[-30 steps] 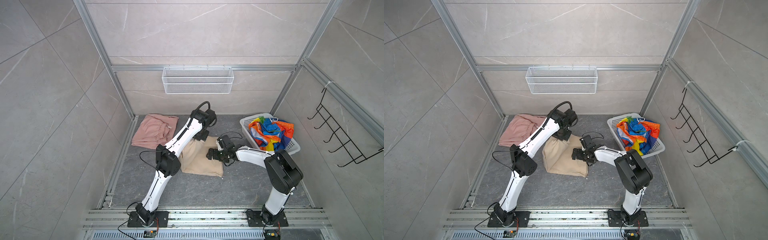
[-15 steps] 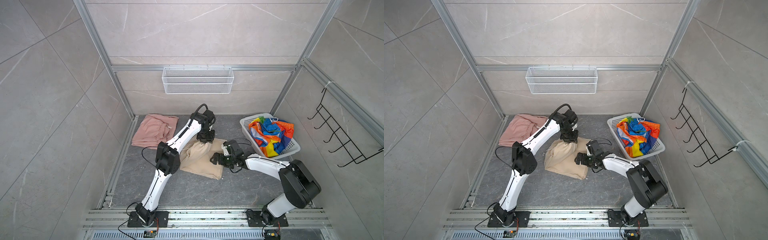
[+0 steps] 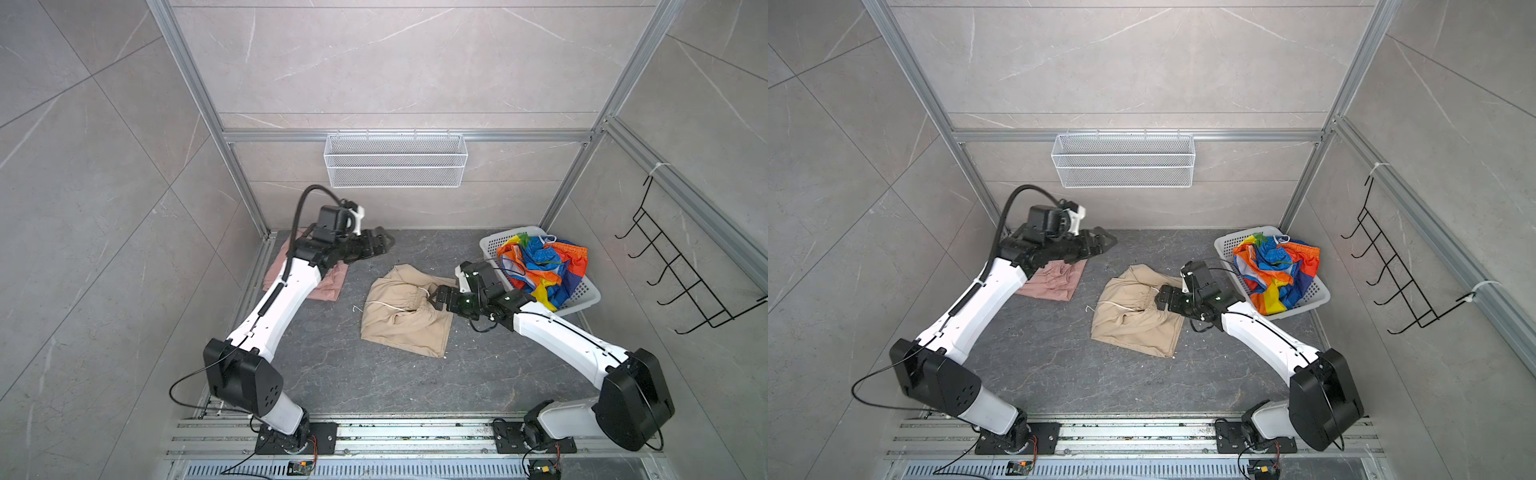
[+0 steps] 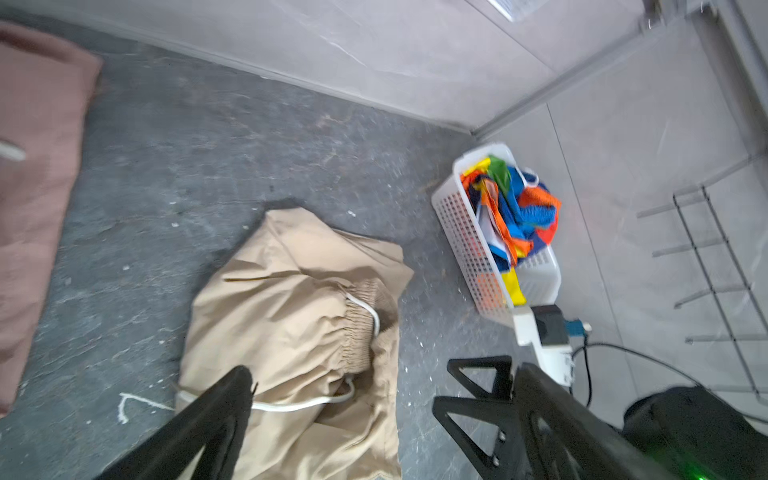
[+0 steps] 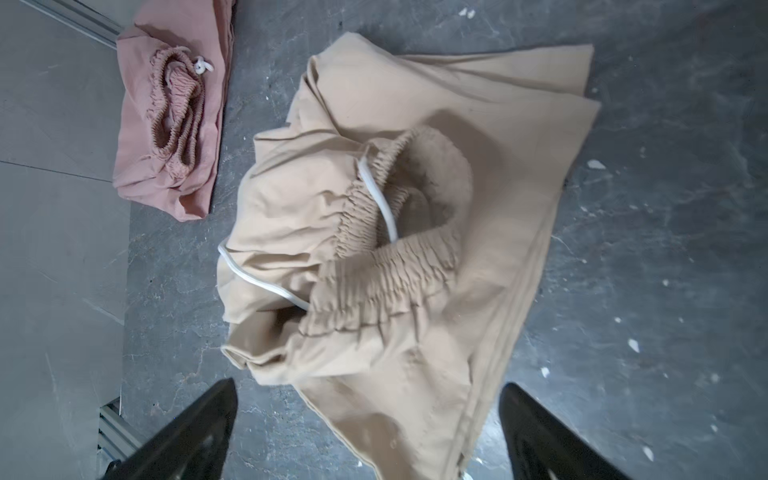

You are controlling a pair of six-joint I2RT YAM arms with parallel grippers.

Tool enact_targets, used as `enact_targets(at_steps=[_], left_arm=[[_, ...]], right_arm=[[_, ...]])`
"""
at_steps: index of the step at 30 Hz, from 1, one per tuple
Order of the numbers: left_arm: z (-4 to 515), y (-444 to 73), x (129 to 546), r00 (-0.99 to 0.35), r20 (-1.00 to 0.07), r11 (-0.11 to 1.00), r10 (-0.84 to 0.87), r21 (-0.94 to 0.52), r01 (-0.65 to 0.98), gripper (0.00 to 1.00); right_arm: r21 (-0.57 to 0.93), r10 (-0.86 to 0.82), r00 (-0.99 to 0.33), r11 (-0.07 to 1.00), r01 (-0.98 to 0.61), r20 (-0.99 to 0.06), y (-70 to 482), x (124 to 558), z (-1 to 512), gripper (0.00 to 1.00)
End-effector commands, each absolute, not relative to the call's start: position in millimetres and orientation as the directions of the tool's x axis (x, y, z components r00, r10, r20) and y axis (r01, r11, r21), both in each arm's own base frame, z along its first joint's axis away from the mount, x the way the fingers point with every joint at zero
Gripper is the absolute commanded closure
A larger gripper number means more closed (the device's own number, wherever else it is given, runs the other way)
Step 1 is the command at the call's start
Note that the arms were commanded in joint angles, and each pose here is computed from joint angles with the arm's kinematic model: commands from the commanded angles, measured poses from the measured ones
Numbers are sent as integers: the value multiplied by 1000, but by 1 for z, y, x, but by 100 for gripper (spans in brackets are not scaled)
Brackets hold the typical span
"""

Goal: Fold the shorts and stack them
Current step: 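Grasp the folded trousers' edges with both grippers and fold them in half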

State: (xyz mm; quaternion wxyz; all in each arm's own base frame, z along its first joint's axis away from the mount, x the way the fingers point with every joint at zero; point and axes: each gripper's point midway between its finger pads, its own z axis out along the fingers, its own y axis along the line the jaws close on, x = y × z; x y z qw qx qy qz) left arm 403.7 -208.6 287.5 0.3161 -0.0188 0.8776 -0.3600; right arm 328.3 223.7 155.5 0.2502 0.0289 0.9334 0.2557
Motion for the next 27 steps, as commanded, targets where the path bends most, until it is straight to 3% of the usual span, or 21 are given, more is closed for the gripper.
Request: enact_targets(at_steps=[1, 7, 10, 16, 22, 25, 27], left_arm=[[241, -215, 409, -862, -392, 636, -321, -764, 111, 1], [192, -221, 395, -887, -260, 571, -382, -821, -5, 1], [172, -238, 391, -897, -210, 540, -388, -841, -37, 1], [115, -272, 384, -926, -118, 541, -360, -835, -104, 1], [56, -272, 381, -924, -33, 560, -380, -804, -202, 1], [50, -269, 376, -927, -43, 586, -373, -785, -200, 1], [54, -268, 375, -927, -44, 583, -372, -789, -196, 0]], right_arm=[[425, 114, -890, 900, -96, -442, 251, 336, 148, 1], [285, 19, -915, 953, -105, -402, 278, 347, 109, 1], [221, -15, -926, 970, -106, -378, 273, 338, 88, 8], [175, 8, -936, 983, -58, -352, 237, 303, 56, 48], [128, 42, -942, 992, -1, -333, 204, 275, 25, 74], [101, 46, -947, 995, 14, -316, 193, 267, 14, 77], [106, 41, -949, 994, 8, -314, 194, 267, 17, 72]])
